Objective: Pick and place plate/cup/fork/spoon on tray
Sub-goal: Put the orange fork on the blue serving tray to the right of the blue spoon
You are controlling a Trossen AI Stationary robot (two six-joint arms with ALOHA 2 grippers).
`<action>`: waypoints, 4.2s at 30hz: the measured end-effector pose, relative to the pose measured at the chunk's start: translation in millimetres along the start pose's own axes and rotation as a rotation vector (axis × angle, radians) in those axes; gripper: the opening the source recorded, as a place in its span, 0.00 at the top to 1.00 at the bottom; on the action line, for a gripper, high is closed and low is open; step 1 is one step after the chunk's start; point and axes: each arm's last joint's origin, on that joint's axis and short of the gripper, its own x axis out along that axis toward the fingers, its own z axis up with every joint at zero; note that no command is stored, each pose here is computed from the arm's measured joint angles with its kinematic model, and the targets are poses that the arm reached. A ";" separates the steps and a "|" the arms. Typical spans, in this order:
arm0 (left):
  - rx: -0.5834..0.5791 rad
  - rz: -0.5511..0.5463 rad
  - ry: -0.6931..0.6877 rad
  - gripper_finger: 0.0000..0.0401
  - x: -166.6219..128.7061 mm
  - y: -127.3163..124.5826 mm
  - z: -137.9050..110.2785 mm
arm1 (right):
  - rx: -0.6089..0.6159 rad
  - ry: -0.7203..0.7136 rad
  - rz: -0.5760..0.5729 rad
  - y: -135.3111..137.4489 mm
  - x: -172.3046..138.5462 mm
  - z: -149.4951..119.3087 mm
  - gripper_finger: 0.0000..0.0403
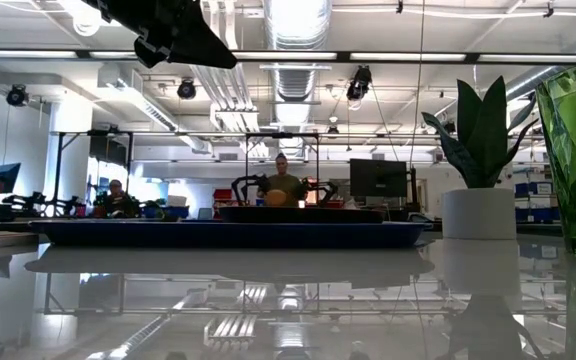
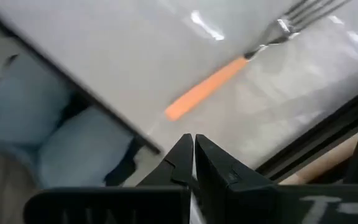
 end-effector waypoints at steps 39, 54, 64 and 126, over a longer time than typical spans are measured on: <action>0.005 0.002 0.009 0.95 0.0 0.4 -1.6 | 0.317 -0.170 -0.231 -18.3 118.4 6.0 0.49; 0.013 0.005 0.021 0.95 -0.1 0.7 -3.0 | 0.258 -0.131 -0.291 -18.5 132.6 4.6 0.72; 0.011 0.005 0.021 0.95 -0.1 0.7 -3.0 | 0.224 -0.093 -0.266 -15.8 130.7 3.1 0.94; -0.135 -0.130 -0.186 0.95 -62.8 39.0 -15.2 | -0.397 -0.774 0.231 139.0 -23.7 262.7 0.92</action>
